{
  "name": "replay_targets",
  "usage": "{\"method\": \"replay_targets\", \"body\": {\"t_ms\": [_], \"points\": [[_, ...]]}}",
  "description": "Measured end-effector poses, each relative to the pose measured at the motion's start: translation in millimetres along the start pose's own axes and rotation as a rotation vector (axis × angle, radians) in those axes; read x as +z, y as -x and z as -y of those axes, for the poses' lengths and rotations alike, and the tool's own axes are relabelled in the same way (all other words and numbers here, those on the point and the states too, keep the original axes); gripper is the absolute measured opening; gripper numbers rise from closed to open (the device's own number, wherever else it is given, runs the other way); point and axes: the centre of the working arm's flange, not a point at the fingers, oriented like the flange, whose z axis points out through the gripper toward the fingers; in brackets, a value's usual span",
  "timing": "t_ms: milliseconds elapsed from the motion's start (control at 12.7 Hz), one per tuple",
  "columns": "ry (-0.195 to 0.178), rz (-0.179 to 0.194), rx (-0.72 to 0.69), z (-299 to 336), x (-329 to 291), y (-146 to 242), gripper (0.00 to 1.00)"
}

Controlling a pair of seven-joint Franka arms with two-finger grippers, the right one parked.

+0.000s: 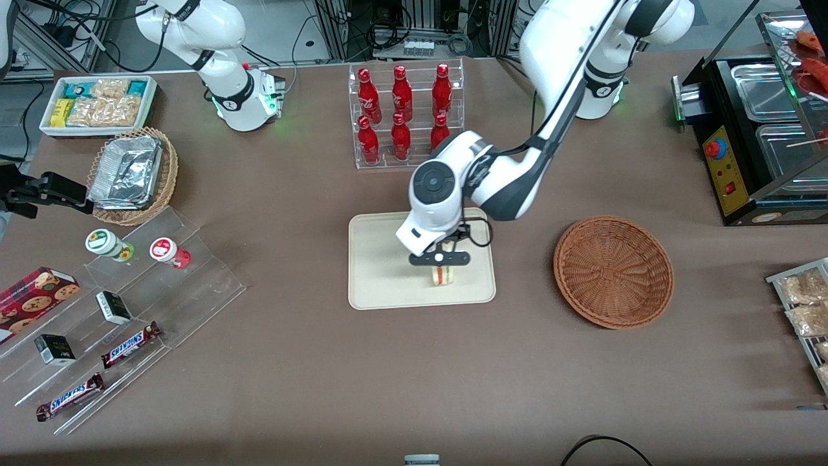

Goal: Place sandwich from basket to tray
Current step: 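Lift the sandwich with the left gripper and carry it over the cream tray, then lower the sandwich onto the tray and open the left gripper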

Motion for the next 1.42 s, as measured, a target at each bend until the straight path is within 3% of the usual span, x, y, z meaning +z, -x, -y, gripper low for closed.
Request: {"method": "replay_targets", "body": {"t_ms": [472,1102,1417], "points": [[0.040,-0.009,0.001,-26.9,30.7,-5.5,0.16],[0.041,-0.001,-0.058,-34.1,45.8,-1.4,0.16],[0.049,-0.009,-0.060,-38.6,44.7,-0.2,0.55]]}}
